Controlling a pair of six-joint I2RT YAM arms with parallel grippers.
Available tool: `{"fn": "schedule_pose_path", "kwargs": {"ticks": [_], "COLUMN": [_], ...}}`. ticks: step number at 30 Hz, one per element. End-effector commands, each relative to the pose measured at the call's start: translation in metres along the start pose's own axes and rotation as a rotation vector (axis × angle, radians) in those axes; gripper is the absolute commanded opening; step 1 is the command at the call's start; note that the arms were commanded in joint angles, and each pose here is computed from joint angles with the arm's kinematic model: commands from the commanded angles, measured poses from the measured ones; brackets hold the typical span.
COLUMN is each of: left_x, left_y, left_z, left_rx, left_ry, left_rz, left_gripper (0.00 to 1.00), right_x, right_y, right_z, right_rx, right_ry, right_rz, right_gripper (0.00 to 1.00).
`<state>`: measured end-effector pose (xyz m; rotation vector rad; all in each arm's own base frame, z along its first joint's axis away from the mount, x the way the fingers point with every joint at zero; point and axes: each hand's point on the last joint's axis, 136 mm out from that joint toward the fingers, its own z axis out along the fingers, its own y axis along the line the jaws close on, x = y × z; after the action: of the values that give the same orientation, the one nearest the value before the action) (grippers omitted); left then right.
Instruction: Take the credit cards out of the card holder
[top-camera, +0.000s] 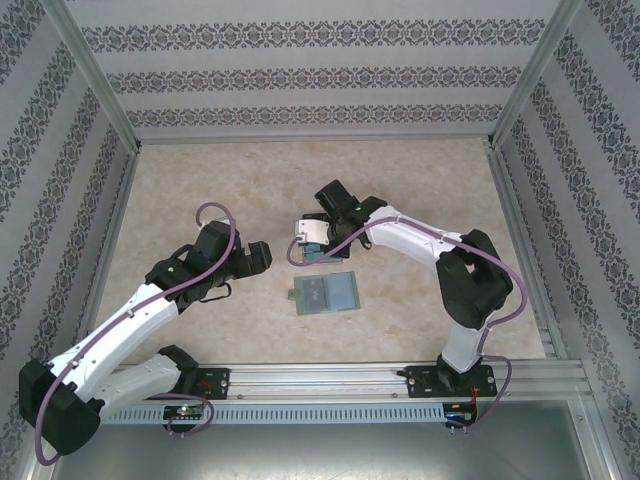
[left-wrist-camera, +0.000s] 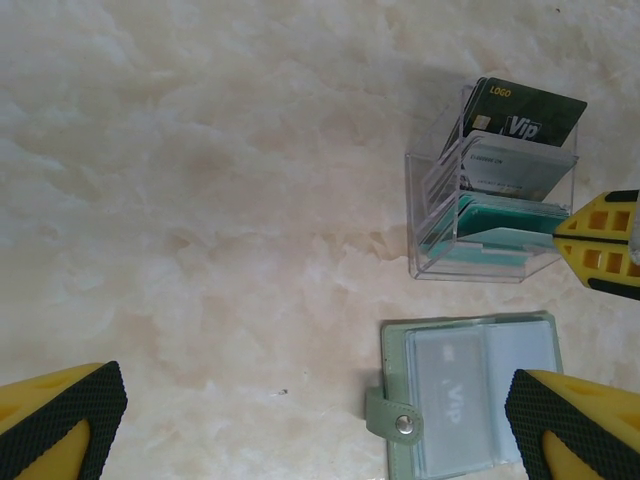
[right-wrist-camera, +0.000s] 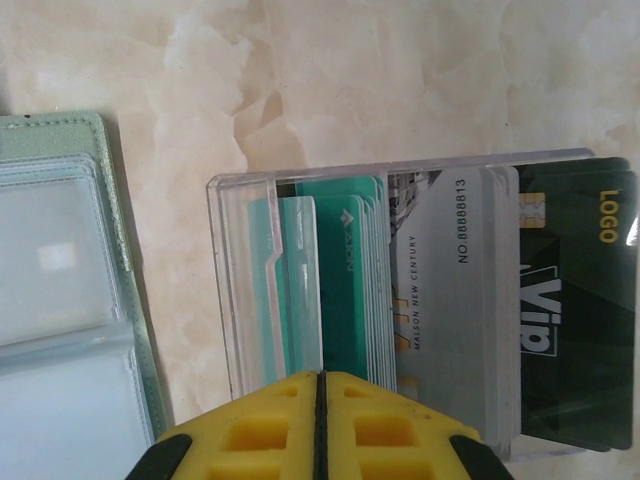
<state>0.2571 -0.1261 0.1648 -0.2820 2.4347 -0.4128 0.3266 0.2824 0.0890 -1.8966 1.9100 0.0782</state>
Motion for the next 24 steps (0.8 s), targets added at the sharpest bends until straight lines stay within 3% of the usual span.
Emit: {"fn": "schedule_pose_path", "kwargs": {"ticks": [1,7,13,24], "left_x": [0.004,0.004,0.004,0.01], "left_y": [0.009,0.009,0.009,0.004], "left_z": [-0.001,0.0,-0.001,0.002], "left_rx": [-0.022,-0.018,-0.014,0.022], "left_ry": [0.008,0.009,0.009,0.029], "left_rz": [-0.026,-0.034,-0.04,-0.056], "left_gripper": [0.99,1.0,1.0,1.0], "right_x": [-0.004,0.0,-0.001,-0.008], "right_y": [0.004,0.001,-0.022,-0.043], "right_z": [0.005,0.007,-0.002,-0.035], "right_rx": [-0.022,-0.008,0.062,0.169], "right_ry": [-0.012,-0.003,-0.015,-0.096], "right_rz": [0.002,0.022,0.101,0.295], "right_gripper": [0.0,0.0,0.21,0.24]}}
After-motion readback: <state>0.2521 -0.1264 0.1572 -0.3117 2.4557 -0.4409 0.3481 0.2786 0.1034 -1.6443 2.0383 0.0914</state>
